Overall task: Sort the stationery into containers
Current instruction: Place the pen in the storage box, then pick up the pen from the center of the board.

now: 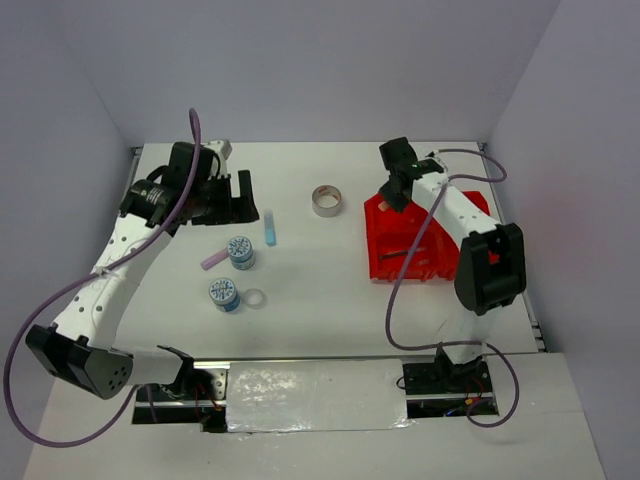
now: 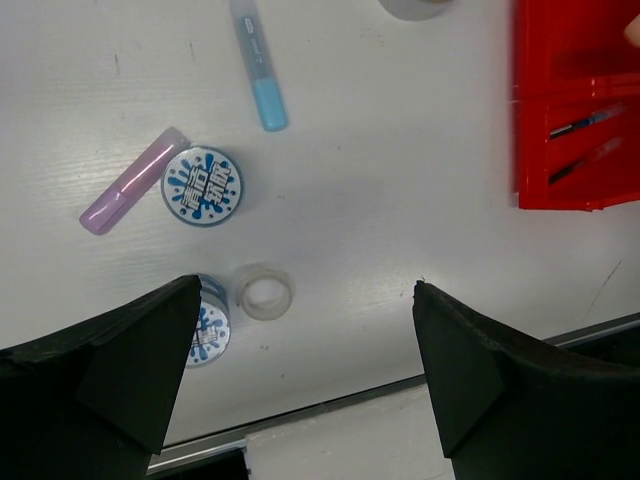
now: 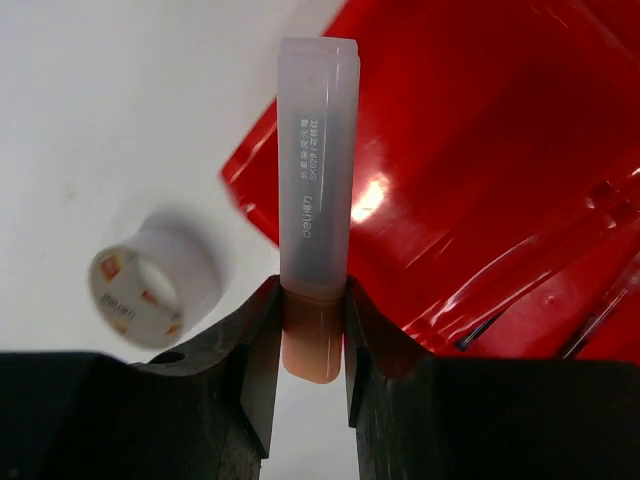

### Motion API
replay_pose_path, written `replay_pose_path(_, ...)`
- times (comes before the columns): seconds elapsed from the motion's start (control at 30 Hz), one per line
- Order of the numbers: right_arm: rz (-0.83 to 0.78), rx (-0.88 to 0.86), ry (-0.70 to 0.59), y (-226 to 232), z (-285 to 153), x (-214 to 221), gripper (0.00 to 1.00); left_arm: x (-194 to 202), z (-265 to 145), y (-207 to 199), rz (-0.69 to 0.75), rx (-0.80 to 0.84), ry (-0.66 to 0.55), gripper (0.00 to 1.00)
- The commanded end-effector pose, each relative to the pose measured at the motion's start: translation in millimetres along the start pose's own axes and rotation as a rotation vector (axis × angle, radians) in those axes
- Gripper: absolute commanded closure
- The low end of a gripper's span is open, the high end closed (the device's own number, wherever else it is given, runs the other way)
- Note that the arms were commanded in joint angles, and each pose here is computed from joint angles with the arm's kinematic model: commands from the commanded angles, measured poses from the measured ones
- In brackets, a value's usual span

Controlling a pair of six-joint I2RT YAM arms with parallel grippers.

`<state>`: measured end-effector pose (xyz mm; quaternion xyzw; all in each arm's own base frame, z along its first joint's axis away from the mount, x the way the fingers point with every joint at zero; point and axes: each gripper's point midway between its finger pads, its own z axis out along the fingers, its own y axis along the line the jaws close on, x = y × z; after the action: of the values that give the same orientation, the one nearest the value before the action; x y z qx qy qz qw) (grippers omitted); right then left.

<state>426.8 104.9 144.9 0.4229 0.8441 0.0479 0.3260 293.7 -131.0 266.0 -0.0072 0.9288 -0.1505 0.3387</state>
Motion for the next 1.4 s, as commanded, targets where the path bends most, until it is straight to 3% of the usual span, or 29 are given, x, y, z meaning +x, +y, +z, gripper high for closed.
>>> replay_pose_path(0.0,0.178,0.149,-0.04,-18.1,11.4,-13.7,1.0,-30.7,4.3,-10.0,-0.028,0.017,-0.07,0.01)
replay_pose_path(0.1,0.202,0.161,-0.025,-21.9,22.2,-11.2,0.98,-53.9,9.9,-19.5,-0.041,0.024,-0.086,0.01)
replay_pose_path(0.2,0.218,0.146,0.007,-23.1,31.0,-8.6,0.83,-69.0,24.6,-19.2,-0.046,-0.01,-0.083,0.01)
replay_pose_path(0.23,0.225,0.118,0.009,-19.4,34.4,-12.4,0.62,-70.8,28.7,-18.8,-0.048,-0.019,-0.074,0.01)
replay_pose_path(0.33,0.181,0.023,0.013,0.7,24.6,-20.4,0.36,-78.3,53.9,-18.1,-0.052,-0.047,-0.042,0.01)
replay_pose_path(0.43,0.119,-0.08,-0.007,22.2,4.8,-35.5,0.25,-75.1,94.3,-13.3,-0.063,-0.09,0.014,0.02)
replay_pose_path(0.47,0.105,-0.116,-0.018,28.2,-6.5,-42.2,0.01,-76.9,102.9,-10.8,-0.071,-0.104,0.014,0.02)
replay_pose_path(0.7,-0.131,-0.338,-0.063,39.9,-89.9,-59.1,0.01,-77.1,180.2,21.3,-0.089,-0.306,0.05,0.06)
replay_pose_path(0.87,-0.21,-0.462,-0.07,22.1,-136.9,-52.1,0.01,-40.4,223.2,39.6,-0.089,-0.429,0.156,0.13)
replay_pose_path(1.07,-0.269,-0.549,-0.06,10.0,-170.0,-45.3,0.0,27.6,248.7,50.4,-0.118,-0.413,0.256,0.24)
replay_pose_path(1.2,-0.282,-0.601,-0.08,9.8,-188.3,-48.8,0.0,53.9,262.2,42.8,-0.095,-0.38,0.299,0.34)
replay_pose_path(1.27,-0.285,-0.626,-0.091,13.6,-197.5,-51.8,0.0,66.1,268.4,39.7,-0.085,-0.365,0.313,0.35)
replay_pose_path(1.37,-0.292,-0.657,-0.081,19.5,-204.6,-51.8,0.0,73.9,272.1,36.2,-0.087,-0.34,0.323,0.72)
